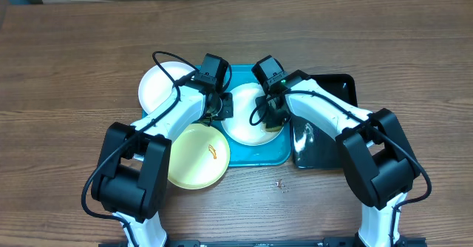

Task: Clean dirty plates on tray and stack at the side
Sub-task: 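Scrub the held white plate with the sponge in the right gripper, then return the sponge to the black tray and release it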

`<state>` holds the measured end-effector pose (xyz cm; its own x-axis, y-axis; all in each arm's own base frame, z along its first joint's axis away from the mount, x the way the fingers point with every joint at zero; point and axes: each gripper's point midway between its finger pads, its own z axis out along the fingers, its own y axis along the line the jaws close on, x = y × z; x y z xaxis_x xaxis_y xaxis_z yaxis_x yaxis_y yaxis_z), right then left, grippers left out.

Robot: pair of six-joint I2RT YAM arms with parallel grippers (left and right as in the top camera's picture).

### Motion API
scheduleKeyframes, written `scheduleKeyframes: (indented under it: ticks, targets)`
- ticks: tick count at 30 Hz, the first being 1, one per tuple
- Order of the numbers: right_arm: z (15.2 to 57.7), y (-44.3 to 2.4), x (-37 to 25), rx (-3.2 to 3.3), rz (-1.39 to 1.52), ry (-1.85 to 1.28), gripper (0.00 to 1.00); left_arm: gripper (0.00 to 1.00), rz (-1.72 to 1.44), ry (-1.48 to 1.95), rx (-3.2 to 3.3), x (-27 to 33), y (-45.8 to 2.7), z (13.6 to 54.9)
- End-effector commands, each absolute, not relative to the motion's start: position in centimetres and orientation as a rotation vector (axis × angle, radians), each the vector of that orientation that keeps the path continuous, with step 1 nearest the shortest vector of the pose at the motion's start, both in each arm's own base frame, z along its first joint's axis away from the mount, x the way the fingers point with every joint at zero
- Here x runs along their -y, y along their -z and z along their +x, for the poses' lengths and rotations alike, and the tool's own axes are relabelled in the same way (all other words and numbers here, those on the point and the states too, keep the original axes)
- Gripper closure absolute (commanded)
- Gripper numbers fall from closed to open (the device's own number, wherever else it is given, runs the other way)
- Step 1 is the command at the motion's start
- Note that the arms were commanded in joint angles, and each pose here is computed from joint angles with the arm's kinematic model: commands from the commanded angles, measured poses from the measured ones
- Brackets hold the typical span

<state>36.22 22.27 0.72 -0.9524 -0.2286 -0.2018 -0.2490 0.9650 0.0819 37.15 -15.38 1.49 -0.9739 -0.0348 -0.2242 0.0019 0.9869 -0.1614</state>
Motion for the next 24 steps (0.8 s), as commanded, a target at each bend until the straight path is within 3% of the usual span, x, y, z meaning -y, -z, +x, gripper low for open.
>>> scheduleKeyframes:
  ticks: [1,9,15,18,24]
  targets:
    - [32.9,1.9,-25.8,-3.041,-0.421,-0.445,0.96,0.94,-0.02,0.247,-2.923,15.6,-0.9,36.7]
    - [33.9,0.2,-28.1,-2.979,-0.419,-0.706,0.96,0.96,-0.02,0.247,-2.923,15.6,-0.9,36.7]
    - [37.2,-6.3,-28.5,-2.814,-0.385,-1.149,0.96,0.96,-0.02,0.246,-2.924,15.6,-0.9,36.7]
    - [38.6,-9.8,-26.6,-2.725,-0.364,-1.273,0.96,0.96,-0.019,0.246,-2.923,15.6,-0.9,36.7]
    - [39.1,-13.3,-19.4,-2.704,-0.291,-1.197,0.96,0.94,-0.02,0.246,-2.923,15.6,-0.9,36.7]
